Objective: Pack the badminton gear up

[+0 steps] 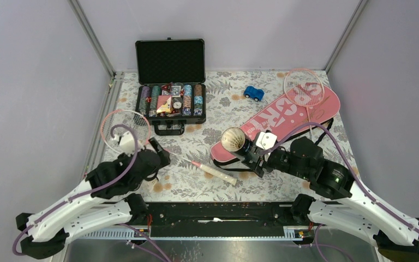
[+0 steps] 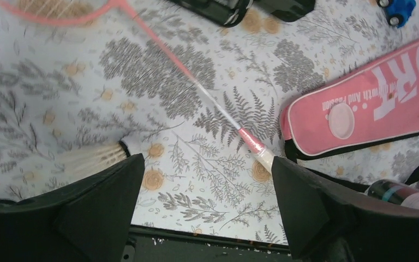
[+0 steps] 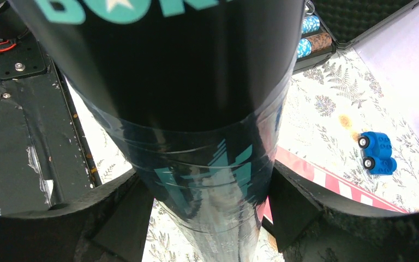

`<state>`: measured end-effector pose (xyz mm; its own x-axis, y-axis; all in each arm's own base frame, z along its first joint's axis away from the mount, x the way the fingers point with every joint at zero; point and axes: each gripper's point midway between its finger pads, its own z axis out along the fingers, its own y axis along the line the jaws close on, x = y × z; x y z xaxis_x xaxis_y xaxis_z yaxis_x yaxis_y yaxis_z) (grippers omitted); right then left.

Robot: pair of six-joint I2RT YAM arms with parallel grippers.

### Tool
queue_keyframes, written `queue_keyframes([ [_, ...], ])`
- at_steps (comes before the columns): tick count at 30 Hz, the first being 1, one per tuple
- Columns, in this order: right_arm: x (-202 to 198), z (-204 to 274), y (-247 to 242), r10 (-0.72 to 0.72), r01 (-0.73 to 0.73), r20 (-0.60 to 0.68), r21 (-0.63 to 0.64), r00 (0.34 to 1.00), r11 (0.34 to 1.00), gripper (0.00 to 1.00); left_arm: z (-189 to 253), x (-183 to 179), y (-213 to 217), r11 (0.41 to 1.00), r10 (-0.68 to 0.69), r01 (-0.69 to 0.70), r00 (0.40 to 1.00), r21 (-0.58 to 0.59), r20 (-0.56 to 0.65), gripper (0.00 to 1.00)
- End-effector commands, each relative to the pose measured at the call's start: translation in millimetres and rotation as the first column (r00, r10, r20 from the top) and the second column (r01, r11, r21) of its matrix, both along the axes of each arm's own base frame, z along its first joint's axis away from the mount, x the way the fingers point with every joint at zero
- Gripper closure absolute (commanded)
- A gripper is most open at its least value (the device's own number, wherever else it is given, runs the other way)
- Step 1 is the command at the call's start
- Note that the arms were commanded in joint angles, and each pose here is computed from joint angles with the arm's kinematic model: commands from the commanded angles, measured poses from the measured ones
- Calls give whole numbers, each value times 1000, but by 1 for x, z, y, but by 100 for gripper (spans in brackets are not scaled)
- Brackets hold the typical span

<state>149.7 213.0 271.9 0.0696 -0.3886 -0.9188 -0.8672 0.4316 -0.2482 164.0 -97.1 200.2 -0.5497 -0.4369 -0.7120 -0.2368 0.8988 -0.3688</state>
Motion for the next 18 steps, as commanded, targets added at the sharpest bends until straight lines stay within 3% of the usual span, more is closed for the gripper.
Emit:
queue_keyframes([
  [1,4,28,0,-21,17,57,80,998,997,55,-26,-13,19,971,163,-168,986,-170,-41,6],
  [7,4,29,2,-16,11,58,86,998,996,55,-57,-24,40,928,281,-294,956,-228,-89,16],
  [11,4,27,1,-18,13,57,84,998,996,54,-75,-30,55,911,359,-376,925,-172,-122,25],
  [18,5,26,-1,-27,22,61,76,998,997,54,-82,-28,69,896,430,-440,894,-65,-122,26],
])
